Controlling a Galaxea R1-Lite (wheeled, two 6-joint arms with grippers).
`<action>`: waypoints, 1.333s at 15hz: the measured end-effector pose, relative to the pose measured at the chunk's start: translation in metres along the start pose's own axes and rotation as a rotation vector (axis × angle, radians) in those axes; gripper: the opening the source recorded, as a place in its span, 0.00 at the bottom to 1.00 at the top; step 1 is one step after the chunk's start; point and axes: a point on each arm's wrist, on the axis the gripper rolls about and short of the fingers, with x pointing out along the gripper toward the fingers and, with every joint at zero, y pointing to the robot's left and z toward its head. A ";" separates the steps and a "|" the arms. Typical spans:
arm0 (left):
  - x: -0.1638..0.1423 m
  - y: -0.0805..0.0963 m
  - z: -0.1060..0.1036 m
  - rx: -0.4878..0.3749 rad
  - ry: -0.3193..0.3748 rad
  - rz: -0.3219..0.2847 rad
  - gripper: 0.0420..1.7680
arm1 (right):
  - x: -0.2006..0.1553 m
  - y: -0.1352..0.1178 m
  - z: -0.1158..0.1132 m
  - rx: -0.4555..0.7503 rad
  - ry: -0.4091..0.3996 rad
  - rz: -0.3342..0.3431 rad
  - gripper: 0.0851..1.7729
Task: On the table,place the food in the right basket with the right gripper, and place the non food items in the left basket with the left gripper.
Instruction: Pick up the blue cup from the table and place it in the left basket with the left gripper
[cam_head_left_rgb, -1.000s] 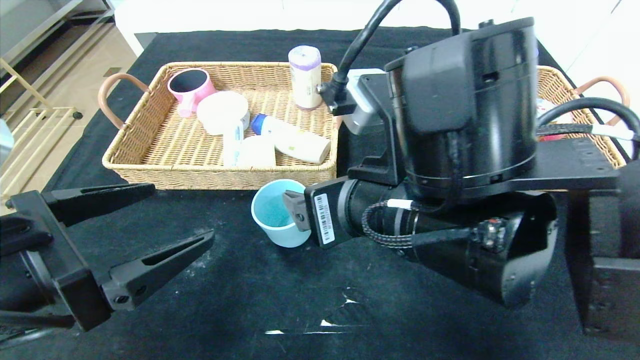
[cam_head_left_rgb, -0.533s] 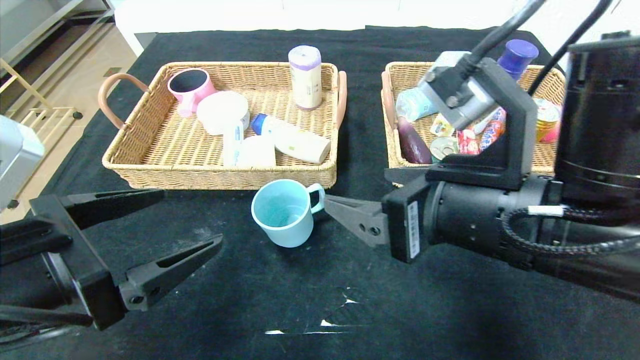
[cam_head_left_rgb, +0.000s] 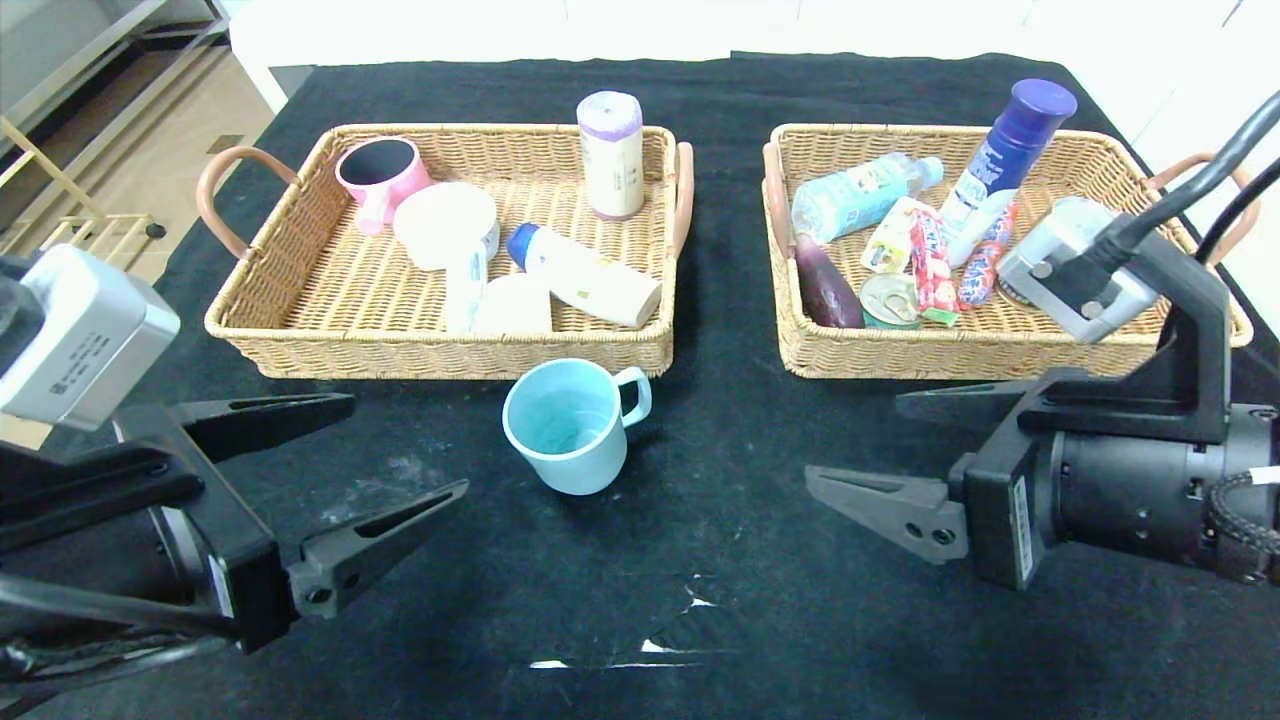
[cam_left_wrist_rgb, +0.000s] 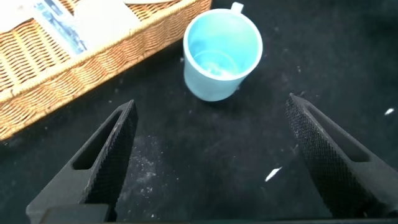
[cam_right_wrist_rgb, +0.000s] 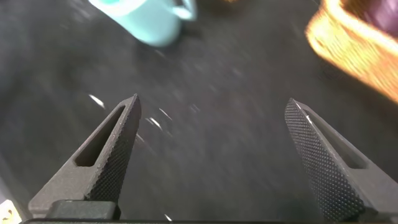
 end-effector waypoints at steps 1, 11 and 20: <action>0.001 0.000 0.000 0.000 0.004 0.007 0.97 | -0.003 -0.004 -0.002 0.008 0.021 -0.018 0.95; 0.016 0.006 0.016 -0.001 0.019 0.114 0.97 | -0.025 -0.033 -0.010 0.099 0.032 -0.078 0.96; 0.048 0.020 0.055 -0.060 0.248 0.150 0.97 | -0.035 -0.034 -0.008 0.099 0.005 -0.092 0.96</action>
